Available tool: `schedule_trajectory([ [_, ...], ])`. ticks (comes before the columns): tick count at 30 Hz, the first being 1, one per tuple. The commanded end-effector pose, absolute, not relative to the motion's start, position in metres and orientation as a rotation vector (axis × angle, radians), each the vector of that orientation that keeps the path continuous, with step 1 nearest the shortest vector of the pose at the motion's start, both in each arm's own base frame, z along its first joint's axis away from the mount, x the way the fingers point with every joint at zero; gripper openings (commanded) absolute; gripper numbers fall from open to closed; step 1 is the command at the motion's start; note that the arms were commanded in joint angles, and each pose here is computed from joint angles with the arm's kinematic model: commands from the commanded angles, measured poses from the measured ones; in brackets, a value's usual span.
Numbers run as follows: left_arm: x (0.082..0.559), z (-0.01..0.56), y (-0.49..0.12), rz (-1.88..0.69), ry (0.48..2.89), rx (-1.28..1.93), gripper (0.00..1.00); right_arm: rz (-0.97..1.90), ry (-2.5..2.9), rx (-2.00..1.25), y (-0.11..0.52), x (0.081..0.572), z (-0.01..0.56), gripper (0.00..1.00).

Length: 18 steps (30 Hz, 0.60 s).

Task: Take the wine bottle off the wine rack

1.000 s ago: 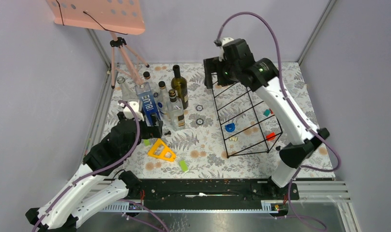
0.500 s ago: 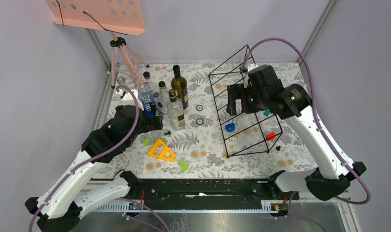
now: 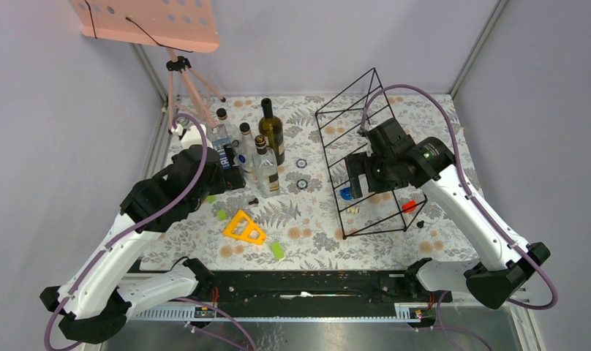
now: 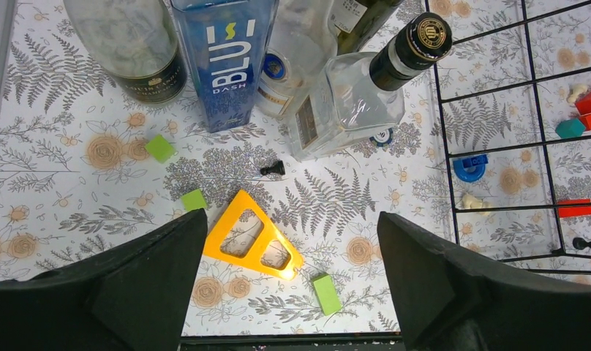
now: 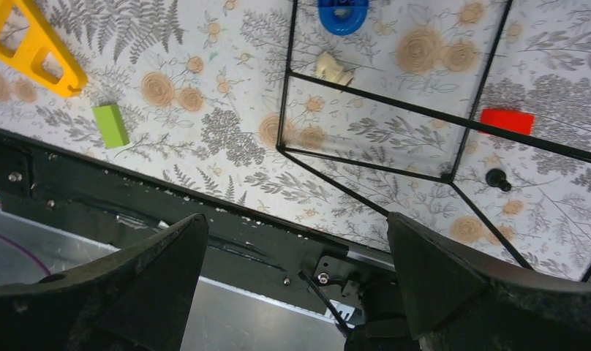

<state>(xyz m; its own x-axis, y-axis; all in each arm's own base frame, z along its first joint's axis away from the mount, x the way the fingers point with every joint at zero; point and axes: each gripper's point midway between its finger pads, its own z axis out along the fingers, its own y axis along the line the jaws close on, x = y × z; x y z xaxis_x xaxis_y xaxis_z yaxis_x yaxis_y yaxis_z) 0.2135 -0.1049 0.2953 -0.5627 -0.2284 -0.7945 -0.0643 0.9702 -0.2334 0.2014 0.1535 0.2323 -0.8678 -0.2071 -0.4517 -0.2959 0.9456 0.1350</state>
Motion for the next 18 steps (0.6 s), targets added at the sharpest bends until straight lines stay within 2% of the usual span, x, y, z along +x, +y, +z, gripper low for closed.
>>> schedule_trajectory([
  [1,0.218,0.318,-0.103,-0.251,2.078,-0.204,0.94,0.194,2.584,-0.294,0.142,0.215,0.255,1.00],
  [9,0.222,0.329,-0.101,-0.244,2.031,-0.165,0.98,0.451,2.491,-0.316,0.173,0.213,0.262,1.00],
  [18,0.225,0.342,-0.099,-0.220,2.002,-0.136,0.99,0.360,2.475,-0.295,0.164,0.224,0.275,0.99],
])
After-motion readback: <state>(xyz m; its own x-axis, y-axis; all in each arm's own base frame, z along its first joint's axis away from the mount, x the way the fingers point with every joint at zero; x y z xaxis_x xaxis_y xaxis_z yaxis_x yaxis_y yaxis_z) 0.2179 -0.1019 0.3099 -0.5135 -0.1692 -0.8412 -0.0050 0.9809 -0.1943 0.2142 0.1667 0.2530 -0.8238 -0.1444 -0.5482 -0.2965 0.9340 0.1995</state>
